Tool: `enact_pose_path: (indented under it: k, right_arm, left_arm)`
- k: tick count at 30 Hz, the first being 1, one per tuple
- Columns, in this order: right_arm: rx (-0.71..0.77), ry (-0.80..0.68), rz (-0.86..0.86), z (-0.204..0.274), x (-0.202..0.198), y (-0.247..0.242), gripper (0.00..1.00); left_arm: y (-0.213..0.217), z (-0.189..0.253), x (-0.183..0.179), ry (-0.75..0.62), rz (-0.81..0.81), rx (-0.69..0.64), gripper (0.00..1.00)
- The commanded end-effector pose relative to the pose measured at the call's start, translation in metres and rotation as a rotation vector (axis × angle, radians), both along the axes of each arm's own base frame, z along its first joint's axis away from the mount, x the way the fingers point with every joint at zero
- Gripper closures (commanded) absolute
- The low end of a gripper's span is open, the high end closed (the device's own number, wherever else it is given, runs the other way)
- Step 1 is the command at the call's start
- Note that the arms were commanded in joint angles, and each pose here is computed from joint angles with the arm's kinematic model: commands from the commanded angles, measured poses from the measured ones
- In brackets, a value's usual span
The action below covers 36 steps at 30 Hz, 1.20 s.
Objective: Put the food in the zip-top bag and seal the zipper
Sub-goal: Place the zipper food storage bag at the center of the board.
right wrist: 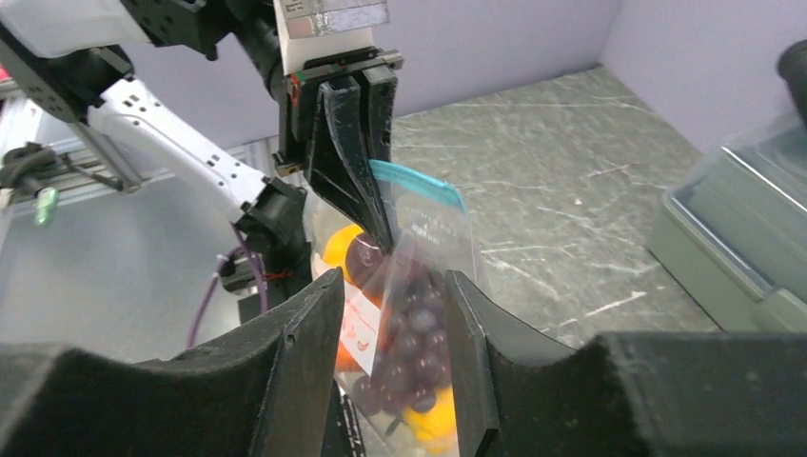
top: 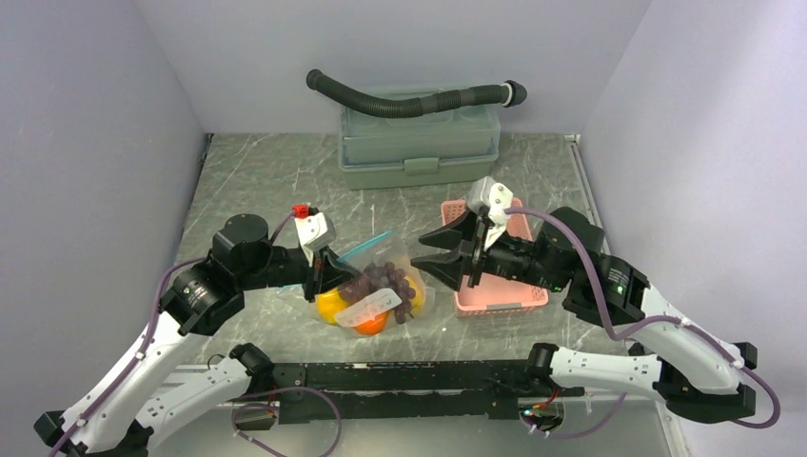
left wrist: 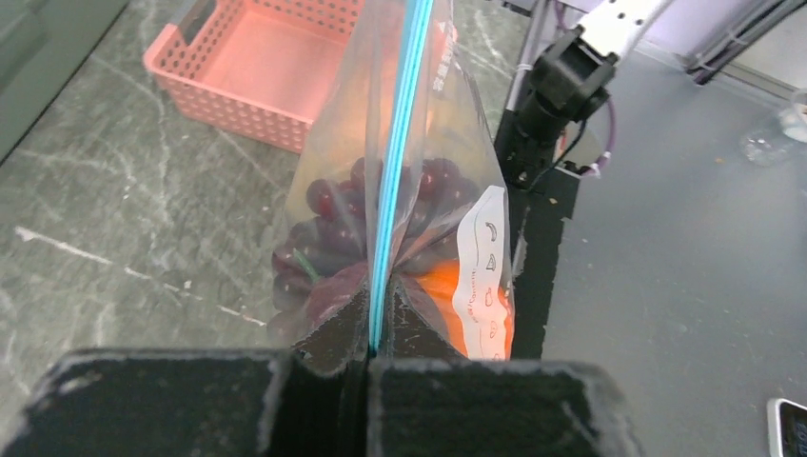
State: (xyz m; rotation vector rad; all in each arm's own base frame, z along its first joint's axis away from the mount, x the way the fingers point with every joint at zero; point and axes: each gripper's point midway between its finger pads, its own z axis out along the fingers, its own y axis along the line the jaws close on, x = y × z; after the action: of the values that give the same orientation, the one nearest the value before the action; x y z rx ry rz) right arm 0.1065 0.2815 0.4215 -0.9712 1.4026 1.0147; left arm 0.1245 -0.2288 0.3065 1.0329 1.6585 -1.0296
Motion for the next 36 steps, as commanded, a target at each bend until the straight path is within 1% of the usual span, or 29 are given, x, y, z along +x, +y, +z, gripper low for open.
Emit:
enact_pose_path:
  k: [1, 3, 6, 9, 15, 20, 25, 32, 36]
  right_arm:
    - [0.052, -0.037, -0.106, 0.008, 0.012, -0.019, 0.51]
    - [0.049, -0.038, -0.131, 0.005, 0.013, -0.025, 0.49]
    - [0.043, -0.036, -0.158, -0.001, 0.015, -0.033, 0.46]
    - [0.036, -0.032, -0.194, -0.009, 0.019, -0.040, 0.45]
    - [0.013, -0.023, -0.223, -0.025, 0.022, -0.045, 0.44]
    - [-0.007, -0.017, -0.237, -0.035, 0.025, -0.044, 0.43]
    - [-0.027, -0.015, -0.246, -0.046, 0.028, -0.042, 0.42]
    - [-0.040, -0.011, -0.236, -0.054, 0.027, -0.039, 0.40]
    - [-0.029, -0.012, -0.230, -0.055, 0.025, -0.041, 0.40]
  left_arm:
    - [0.008, 0.035, 0.019, -0.130, 0.104, -0.044, 1.00]
    - [0.013, 0.036, 0.028, -0.139, 0.160, -0.033, 1.00]
    - [0.021, 0.036, 0.045, -0.192, 0.246, 0.006, 1.00]
    - [0.035, 0.033, 0.067, -0.220, 0.373, 0.054, 1.00]
    - [0.060, 0.017, 0.104, -0.251, 0.572, 0.206, 1.00]
    - [0.080, 0.015, 0.131, -0.291, 0.718, 0.308, 1.00]
    - [0.110, 0.014, 0.158, -0.355, 0.914, 0.439, 1.00]
    - [0.115, 0.001, 0.186, -0.388, 1.009, 0.554, 1.00]
    - [0.110, -0.022, 0.203, -0.365, 1.031, 0.640, 1.00]
